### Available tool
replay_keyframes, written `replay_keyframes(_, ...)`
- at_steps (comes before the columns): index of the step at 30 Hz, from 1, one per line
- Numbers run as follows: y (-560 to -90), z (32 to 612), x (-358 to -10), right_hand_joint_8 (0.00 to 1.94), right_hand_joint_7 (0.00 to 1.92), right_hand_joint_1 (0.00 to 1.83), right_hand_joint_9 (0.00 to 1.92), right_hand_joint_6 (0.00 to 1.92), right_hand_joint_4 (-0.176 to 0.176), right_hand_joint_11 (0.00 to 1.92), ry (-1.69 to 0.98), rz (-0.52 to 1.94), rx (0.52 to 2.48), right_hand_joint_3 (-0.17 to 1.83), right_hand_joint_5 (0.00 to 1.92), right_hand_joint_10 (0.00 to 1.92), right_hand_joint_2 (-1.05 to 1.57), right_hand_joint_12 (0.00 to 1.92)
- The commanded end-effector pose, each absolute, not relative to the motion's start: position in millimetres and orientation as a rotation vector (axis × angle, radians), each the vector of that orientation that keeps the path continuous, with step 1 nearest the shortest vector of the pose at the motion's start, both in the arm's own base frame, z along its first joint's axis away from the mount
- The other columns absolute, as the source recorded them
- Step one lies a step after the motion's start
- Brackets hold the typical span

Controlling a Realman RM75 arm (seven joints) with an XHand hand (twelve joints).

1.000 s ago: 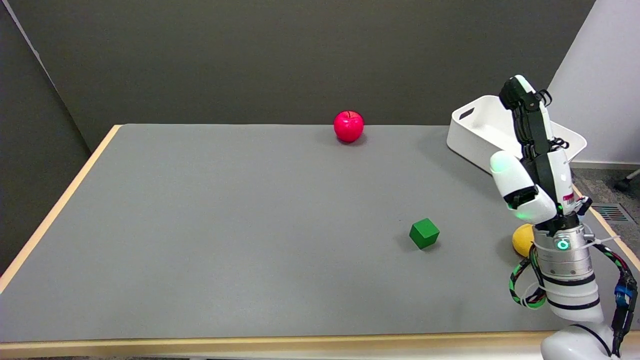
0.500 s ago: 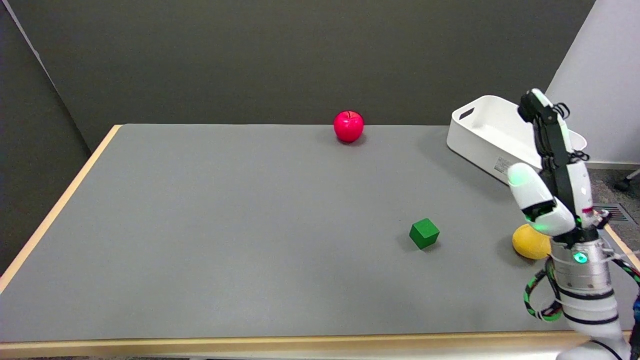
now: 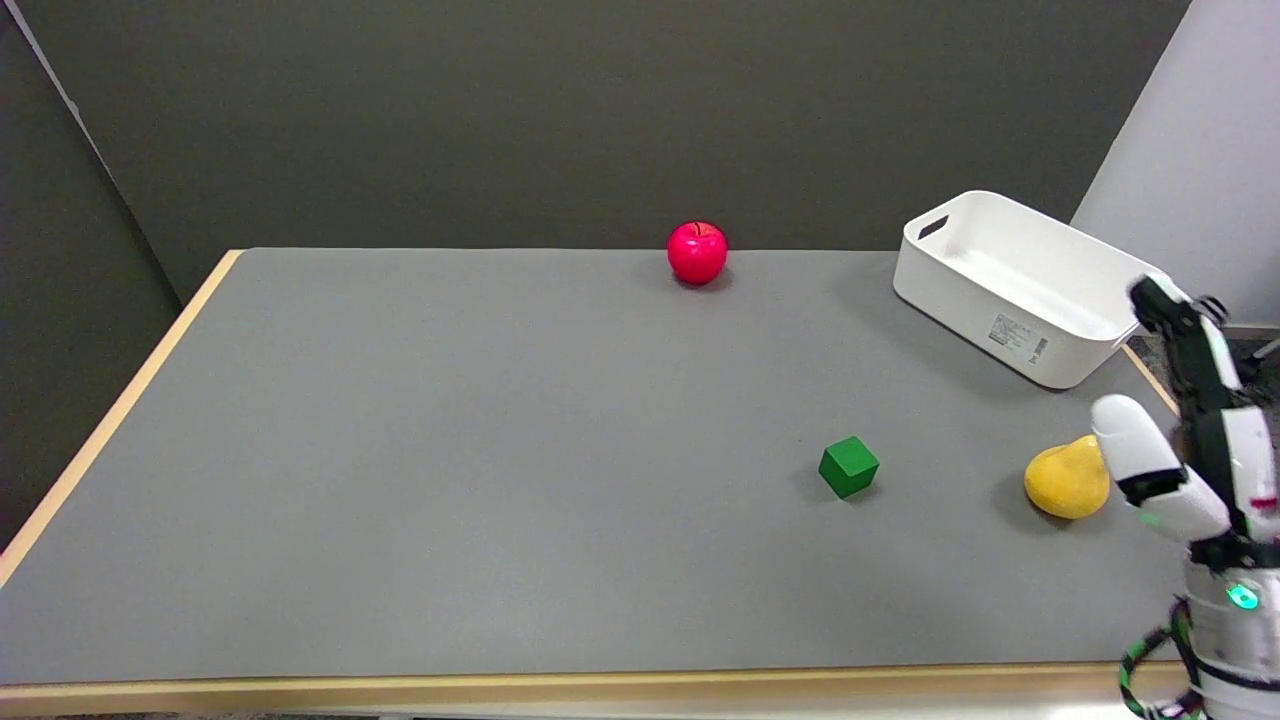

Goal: Pick up the yellow pear on the table.

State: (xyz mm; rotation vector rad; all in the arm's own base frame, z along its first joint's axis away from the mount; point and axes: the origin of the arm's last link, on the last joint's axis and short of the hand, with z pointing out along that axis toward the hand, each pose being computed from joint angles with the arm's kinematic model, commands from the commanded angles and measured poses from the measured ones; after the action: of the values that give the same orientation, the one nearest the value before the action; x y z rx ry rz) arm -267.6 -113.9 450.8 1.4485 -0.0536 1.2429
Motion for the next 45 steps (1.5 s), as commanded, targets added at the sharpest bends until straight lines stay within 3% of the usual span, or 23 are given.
replay_keyframes(1,-32,502,-303,0.28,0.09,0.33,0.0,0.38,-0.161,0.0,0.02,1.16,1.111,0.81,0.14,0.45,0.72,0.57)
replay_keyframes(9,-48,514,-312,0.28,0.07,0.33,0.0,0.38,-0.166,0.0,-0.032,1.212,1.065,0.81,0.13,0.43,0.7,0.56)
replay_keyframes(12,-53,517,-316,0.28,0.06,0.32,0.02,0.45,-0.167,0.0,-0.059,1.205,1.053,0.95,0.09,0.36,0.62,0.55)
replay_keyframes(16,-61,519,-323,0.27,0.06,0.32,0.02,0.44,-0.168,0.0,-0.114,1.188,1.037,0.93,0.1,0.37,0.63,0.54)
replay_keyframes(18,-69,518,-328,0.28,0.05,0.33,0.0,0.38,-0.168,0.0,-0.153,1.177,1.04,0.81,0.12,0.41,0.7,0.53)
replay_keyframes(23,-92,515,-342,0.27,0.06,0.31,0.0,0.4,-0.169,0.0,-0.275,1.107,1.064,0.85,0.11,0.39,0.67,0.53)
replay_keyframes(36,-107,533,-366,0.19,0.03,0.19,0.01,0.37,-0.176,0.0,-0.486,1.308,0.924,0.91,0.04,0.27,0.57,0.54)
replay_keyframes(37,-108,534,-368,0.17,0.03,0.2,0.01,0.36,-0.176,0.0,-0.492,1.303,0.913,0.91,0.04,0.24,0.56,0.52)
replay_keyframes(39,-110,537,-369,0.05,0.06,0.41,0.06,0.33,-0.176,0.0,-0.501,1.294,0.899,0.95,0.06,0.09,0.51,0.42)
replay_keyframes(40,-111,538,-371,0.05,0.06,0.42,0.06,0.33,-0.176,0.0,-0.504,1.291,0.892,0.95,0.06,0.09,0.5,0.42)
replay_keyframes(41,-111,539,-371,0.05,0.06,0.41,0.06,0.33,-0.176,0.0,-0.504,1.285,0.888,0.94,0.06,0.09,0.5,0.41)
replay_keyframes(43,-111,541,-374,0.15,0.01,0.2,0.01,0.34,-0.176,0.0,-0.503,1.275,0.875,0.91,0.03,0.18,0.55,0.45)
replay_keyframes(45,-111,541,-377,0.16,0.0,0.16,0.0,0.35,-0.176,0.0,-0.508,1.269,0.865,0.9,0.03,0.19,0.56,0.44)
